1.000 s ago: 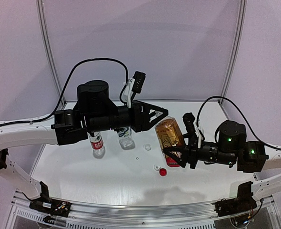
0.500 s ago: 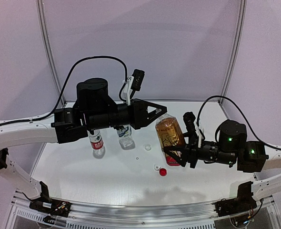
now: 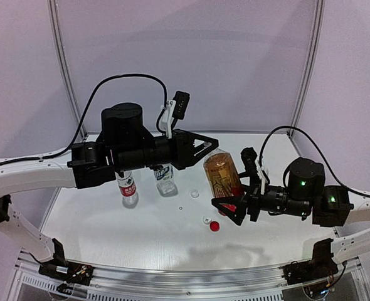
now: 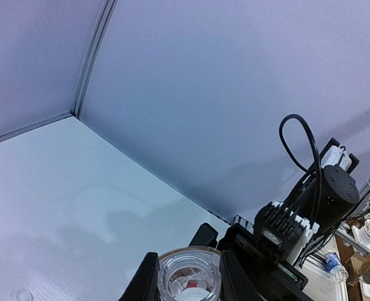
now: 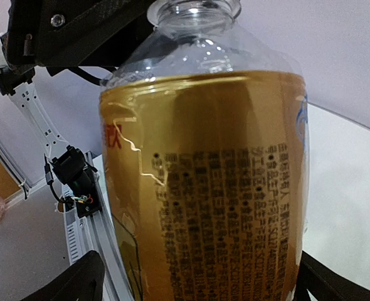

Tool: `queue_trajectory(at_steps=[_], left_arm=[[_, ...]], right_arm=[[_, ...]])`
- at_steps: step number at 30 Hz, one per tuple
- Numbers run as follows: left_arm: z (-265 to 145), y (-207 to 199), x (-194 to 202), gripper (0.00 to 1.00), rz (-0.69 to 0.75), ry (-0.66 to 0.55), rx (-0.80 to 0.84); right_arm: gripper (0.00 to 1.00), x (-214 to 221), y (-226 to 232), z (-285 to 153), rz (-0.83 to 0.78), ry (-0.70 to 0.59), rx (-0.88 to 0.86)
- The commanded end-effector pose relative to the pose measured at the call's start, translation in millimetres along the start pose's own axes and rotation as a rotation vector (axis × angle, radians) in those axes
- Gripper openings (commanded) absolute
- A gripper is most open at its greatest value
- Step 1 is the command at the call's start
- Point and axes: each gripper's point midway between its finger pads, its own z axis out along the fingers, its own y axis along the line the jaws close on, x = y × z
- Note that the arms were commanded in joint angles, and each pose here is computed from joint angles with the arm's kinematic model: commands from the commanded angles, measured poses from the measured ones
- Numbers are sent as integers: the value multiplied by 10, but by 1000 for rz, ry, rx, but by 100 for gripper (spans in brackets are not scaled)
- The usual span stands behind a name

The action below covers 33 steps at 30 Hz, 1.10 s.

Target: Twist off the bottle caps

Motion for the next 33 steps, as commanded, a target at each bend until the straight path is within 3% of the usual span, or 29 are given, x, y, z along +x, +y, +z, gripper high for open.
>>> queue_trajectory(at_steps=[1,9,14,23,28,33], left_arm=[[-43,75,-62,7,26,-11,-46],[-121,192,-26,6,66,9,-119],[-561,457,-72,6,185,6,-369],[-1516,828,-163,7,240,-60,-686],[-1811,1103,68,8,222,-61,-802],[-1839,1326,293,11,207,-62,-874]], right_arm=[[99,-82,29,-19,6,-18,-10],[99,-122,-29,-79,14,-42,21],[99,-189,-121,-193,30,-92,66],[99,-186,-160,-191,29,-95,87],[99,-158,-178,-153,25,-86,98],[99,-140,-183,-122,21,-77,102]])
